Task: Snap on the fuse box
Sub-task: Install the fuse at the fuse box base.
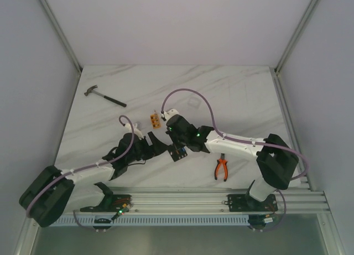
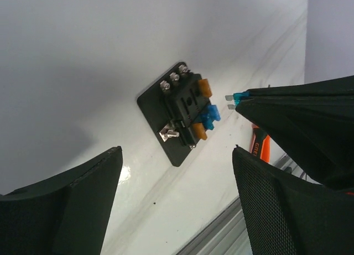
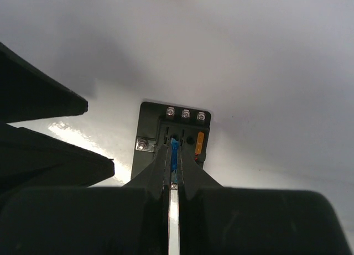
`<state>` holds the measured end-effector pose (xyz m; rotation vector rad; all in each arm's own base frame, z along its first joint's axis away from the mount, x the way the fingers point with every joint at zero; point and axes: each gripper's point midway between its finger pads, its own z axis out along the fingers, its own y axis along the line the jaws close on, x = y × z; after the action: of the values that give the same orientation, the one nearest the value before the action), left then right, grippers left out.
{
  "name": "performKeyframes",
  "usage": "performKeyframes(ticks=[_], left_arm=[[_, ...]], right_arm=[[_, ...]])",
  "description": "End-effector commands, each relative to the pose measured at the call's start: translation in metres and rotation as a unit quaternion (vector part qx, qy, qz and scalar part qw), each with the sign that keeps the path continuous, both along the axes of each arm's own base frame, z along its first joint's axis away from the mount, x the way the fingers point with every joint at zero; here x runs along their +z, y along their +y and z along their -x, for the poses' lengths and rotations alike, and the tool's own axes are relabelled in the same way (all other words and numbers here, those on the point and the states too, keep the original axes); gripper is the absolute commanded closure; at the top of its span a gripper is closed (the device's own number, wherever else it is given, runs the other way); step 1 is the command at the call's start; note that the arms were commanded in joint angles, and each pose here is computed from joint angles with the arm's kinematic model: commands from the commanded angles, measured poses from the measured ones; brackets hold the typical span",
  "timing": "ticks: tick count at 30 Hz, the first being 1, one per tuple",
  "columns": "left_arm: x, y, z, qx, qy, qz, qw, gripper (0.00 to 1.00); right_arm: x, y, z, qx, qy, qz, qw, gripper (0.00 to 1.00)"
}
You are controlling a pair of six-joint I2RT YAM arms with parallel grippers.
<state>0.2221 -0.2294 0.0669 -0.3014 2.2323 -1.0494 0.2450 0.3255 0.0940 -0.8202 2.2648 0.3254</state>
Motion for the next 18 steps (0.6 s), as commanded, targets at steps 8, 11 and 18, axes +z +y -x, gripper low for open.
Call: performKeyframes(ticks=[8,11,18], left_arm=[[-0.006,-0.010,-0.001,0.012,0.041,0.040,0.998,0.14],[-0.008,-0.011,-0.001,0.012,0.046,0.040,0.998,0.18],[-0.014,-0.014,-0.001,0.008,0.060,0.040,0.997,0.20]], right_arm=[[-0.034,-0.007,-0.008,-0.061,-0.015,0.018,0.998,1.00],[-0.039,-0.007,-0.008,-0.061,-0.010,0.022,0.998,1.00],[-0.048,-0.009,-0.007,-0.067,-0.005,0.030,0.997,1.00]])
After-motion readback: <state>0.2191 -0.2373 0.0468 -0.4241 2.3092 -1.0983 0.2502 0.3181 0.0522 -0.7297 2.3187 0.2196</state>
